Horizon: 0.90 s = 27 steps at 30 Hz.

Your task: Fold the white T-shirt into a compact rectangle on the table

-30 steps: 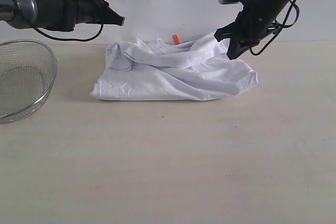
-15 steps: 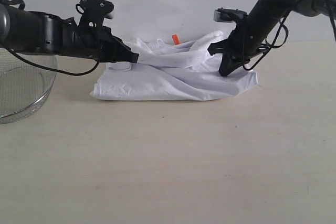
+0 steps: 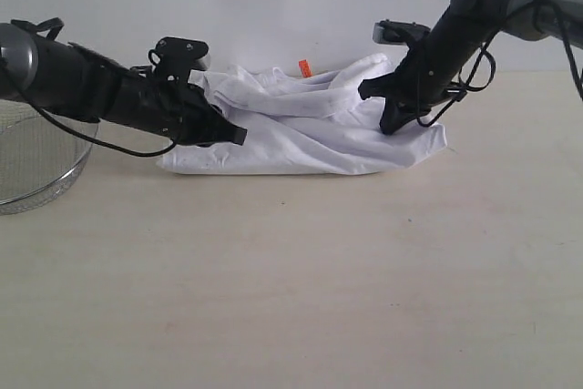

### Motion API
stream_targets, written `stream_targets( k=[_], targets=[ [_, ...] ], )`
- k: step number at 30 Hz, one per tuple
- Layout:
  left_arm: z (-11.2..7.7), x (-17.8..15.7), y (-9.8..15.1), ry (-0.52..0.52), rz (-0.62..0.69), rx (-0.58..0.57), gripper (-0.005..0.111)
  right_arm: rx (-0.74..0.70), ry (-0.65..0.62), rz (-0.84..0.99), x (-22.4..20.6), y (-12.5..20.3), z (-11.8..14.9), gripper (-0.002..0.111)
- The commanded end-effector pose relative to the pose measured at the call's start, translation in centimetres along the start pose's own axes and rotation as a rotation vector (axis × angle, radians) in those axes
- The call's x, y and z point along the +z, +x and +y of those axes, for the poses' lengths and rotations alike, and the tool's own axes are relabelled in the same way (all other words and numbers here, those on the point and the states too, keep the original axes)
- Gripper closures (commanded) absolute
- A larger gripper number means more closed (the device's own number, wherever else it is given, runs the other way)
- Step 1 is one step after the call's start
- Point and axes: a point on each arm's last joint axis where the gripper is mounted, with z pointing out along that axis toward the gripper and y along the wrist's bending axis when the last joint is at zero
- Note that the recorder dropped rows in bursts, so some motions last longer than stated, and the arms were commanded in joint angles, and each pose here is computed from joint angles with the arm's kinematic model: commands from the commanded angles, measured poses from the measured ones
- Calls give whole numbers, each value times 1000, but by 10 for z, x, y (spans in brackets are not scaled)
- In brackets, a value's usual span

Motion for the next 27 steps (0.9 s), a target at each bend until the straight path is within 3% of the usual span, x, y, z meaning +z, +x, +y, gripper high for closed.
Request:
stream_targets(
  k=[1,8,12,19,23,27],
  targets=[
    [4,10,15,1,54,-10,102,5,11,15,7,2,-4,109],
    [17,23,36,-23,120,-70,102,5,130,84,17,10,-19,109],
    [26,21,40,-42,147,-80,102,-22,261,134,14,15,-32,109],
    [34,18,43,-40,162,-100,102,-5,376,189,10,20,-41,109],
    [34,18,43,-41,166,-87,102,-15,419,224,5,22,-46,109],
    [32,18,44,-22,173,-88,102,-39,362,163,-9,14,-36,109]
  ],
)
